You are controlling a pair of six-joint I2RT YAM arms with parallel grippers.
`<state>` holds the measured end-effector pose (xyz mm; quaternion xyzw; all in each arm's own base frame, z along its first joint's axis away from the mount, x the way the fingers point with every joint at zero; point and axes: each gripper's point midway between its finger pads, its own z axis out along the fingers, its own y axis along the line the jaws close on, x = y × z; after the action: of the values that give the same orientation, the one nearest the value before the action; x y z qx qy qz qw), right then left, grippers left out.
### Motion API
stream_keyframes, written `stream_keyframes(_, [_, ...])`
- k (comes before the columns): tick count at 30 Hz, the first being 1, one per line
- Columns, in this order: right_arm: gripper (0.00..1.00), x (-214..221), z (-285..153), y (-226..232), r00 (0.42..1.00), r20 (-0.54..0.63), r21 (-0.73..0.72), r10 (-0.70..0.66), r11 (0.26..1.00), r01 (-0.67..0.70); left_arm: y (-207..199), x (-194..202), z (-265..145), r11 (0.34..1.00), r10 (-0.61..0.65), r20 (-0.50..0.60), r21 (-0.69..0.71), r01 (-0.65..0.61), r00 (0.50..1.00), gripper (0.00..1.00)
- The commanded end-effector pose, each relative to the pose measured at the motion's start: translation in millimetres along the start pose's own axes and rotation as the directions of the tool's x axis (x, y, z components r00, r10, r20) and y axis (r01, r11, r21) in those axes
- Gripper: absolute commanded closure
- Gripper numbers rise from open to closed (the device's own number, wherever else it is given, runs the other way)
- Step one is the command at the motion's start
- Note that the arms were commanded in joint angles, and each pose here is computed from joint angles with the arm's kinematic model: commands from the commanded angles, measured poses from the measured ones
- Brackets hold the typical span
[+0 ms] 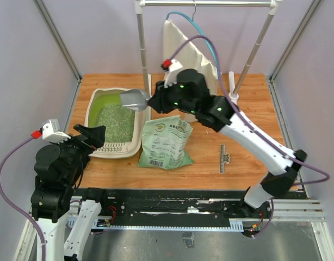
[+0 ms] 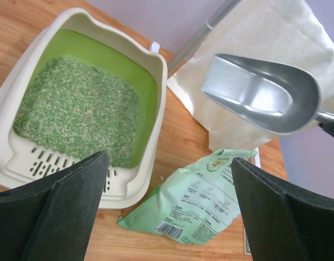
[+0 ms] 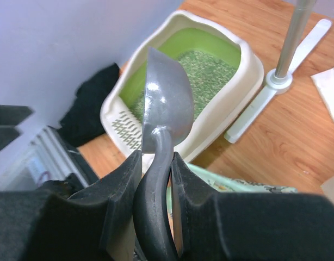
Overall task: Fill the litter box with clean litter
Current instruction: Pour the cat litter into the litter box.
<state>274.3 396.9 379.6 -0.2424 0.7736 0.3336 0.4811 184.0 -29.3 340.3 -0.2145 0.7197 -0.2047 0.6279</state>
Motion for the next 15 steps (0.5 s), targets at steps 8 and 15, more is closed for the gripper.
stream_keyframes(8, [0.99, 7, -114, -33, 0.971, 0.088, -0.109, 0.221, 0.971, -0.212, -45, 34, 38, 0.964, 0.010, -0.171, 0.262, 0.035, 0.985, 0.00])
stream_keyframes(15, [0.99, 28, -179, -80, 0.960, 0.202, 0.136, 0.196, 0.965, -0.226, -60, 66, 65, 0.926, 0.020, -0.313, 0.363, 0.101, 0.950, 0.00])
